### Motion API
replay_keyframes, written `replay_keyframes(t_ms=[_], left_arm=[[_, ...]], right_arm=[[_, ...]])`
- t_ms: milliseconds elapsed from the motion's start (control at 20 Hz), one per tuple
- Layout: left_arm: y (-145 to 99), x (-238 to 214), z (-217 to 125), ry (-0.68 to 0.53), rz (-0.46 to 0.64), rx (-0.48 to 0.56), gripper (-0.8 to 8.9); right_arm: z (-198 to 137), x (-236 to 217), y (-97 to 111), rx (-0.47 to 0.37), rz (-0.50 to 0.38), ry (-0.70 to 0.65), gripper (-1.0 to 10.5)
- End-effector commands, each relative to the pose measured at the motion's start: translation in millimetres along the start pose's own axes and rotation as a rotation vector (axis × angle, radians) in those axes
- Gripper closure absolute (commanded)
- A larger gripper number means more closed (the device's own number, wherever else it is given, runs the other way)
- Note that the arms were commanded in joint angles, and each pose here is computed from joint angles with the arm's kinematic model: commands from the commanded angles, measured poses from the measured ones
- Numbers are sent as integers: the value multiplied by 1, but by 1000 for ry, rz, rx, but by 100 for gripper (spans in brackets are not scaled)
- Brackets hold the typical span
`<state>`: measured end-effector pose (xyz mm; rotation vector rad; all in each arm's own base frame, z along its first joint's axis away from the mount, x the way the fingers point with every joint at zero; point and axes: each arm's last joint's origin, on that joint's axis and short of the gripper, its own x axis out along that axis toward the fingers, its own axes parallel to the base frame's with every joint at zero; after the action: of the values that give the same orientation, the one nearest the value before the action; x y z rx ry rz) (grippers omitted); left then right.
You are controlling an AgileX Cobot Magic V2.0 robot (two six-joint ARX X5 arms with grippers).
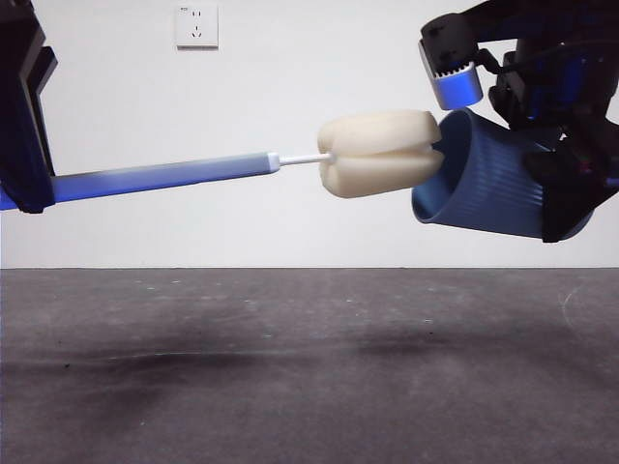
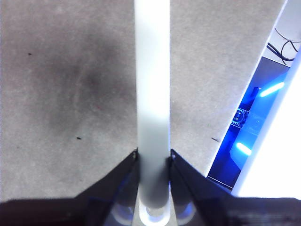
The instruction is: Pick up the cup brush,pick up the cup,insert the brush into the cup,clean the cup,put the cup brush back,put the cup back to the fixed position on the table
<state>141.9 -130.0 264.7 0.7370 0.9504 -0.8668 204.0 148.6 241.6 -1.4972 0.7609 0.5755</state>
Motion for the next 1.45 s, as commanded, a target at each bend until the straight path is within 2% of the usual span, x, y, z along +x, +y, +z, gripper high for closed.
replay_keyframes(t_ms=[50, 150, 400, 650, 750, 950, 1200, 1450], left_arm=[[-2, 2, -1, 8, -9, -6, 822], [-2, 4, -1, 27, -19, -6, 822], [-6, 21, 12, 65, -48, -43, 822], [-5, 13, 55, -2, -50, -47, 822], [-4, 12, 63, -17, -48, -49, 822], [-3, 13, 62, 2, -42, -77, 822], [-3, 11, 45, 174, -21, -96, 822], [-4, -10, 31, 195, 1, -107, 822]], right_arm=[[6, -1, 1, -31, -20, -16, 959], [11, -4, 1, -41, -51, -23, 959], [23, -9, 9, -133, -62, -40, 959], [41, -5, 23, -207, -33, -57, 959], [45, -6, 26, -222, -32, -66, 959], [49, -8, 28, -207, -41, -81, 959], [48, -8, 28, -200, -41, -78, 959], [47, -8, 28, -203, -36, -74, 959]])
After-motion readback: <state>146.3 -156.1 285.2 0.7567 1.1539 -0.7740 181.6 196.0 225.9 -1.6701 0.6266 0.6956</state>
